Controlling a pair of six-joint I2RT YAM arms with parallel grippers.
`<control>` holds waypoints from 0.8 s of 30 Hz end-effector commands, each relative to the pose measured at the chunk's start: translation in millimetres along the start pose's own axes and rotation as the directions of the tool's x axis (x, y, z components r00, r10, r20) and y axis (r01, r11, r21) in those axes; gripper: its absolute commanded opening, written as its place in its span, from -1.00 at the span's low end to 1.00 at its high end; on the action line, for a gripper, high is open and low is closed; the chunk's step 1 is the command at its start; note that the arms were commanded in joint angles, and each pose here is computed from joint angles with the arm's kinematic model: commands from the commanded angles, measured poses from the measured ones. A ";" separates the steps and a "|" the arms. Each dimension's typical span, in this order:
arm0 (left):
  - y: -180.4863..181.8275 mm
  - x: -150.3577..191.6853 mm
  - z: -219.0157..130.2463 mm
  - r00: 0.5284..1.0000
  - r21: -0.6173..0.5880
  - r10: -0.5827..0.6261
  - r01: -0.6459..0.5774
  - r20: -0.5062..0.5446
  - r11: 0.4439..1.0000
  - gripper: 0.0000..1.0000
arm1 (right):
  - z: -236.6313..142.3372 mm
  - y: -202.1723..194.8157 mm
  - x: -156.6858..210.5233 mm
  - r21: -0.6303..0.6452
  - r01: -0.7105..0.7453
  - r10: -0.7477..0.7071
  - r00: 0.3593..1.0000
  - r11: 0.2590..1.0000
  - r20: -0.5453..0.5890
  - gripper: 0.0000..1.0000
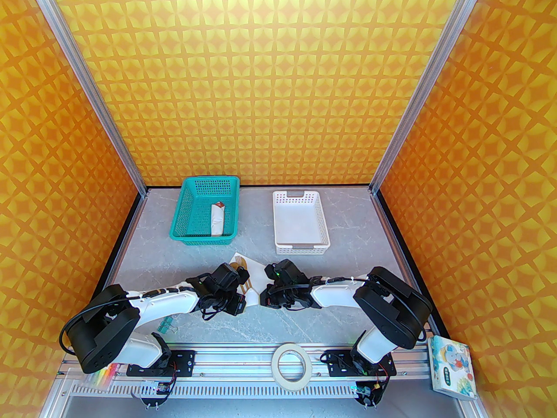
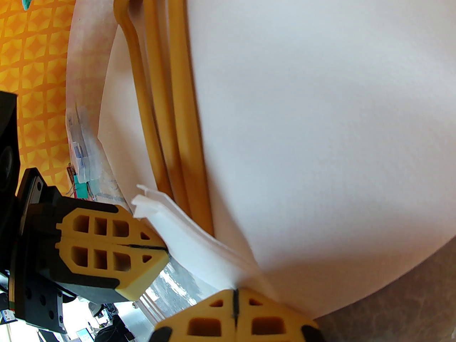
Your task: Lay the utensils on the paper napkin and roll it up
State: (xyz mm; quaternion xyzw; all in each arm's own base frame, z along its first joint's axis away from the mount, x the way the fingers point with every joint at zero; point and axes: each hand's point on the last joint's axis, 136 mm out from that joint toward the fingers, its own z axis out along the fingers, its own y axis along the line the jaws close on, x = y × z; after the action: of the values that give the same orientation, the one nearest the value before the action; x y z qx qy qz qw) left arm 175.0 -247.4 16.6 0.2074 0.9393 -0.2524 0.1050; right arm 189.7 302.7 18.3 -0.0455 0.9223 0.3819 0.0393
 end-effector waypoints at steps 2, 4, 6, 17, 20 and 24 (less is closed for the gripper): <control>13.7 7.5 4.0 1.000 -0.045 -0.029 0.028 -0.005 0.999 -1.00 | -12.6 21.7 -11.0 -0.015 0.071 -0.070 0.997 0.997 0.040 -1.00; 13.2 6.9 3.4 1.000 -0.043 -0.027 0.027 -0.003 0.999 -1.00 | -15.5 30.4 -11.7 -0.040 0.102 -0.101 0.994 0.994 0.043 -1.00; 13.2 7.0 3.3 1.000 -0.043 -0.025 0.025 -0.003 0.999 -1.00 | -15.9 35.5 -11.4 -0.055 0.118 -0.116 0.992 0.991 0.043 -1.00; 13.8 9.4 2.6 1.000 -0.048 -0.019 0.019 -0.012 0.999 -1.00 | 1.1 24.0 -2.2 -0.023 0.101 -0.101 0.995 0.995 0.001 -1.00; 13.5 9.2 2.3 1.000 -0.046 -0.019 0.019 -0.010 0.999 -1.00 | 4.0 19.7 -1.0 -0.012 0.095 -0.095 0.995 0.995 -0.007 -1.00; 14.0 9.6 2.4 1.000 -0.046 -0.024 0.024 -0.010 0.999 -1.00 | 7.2 18.1 -1.6 -0.007 0.091 -0.091 0.996 0.996 -0.013 -1.00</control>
State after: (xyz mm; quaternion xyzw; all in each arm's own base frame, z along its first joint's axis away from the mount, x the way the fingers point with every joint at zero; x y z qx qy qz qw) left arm 175.5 -247.9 16.5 0.2075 0.9382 -0.2547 0.1086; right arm 187.1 316.5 27.7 -0.0818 0.9179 0.3855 0.0461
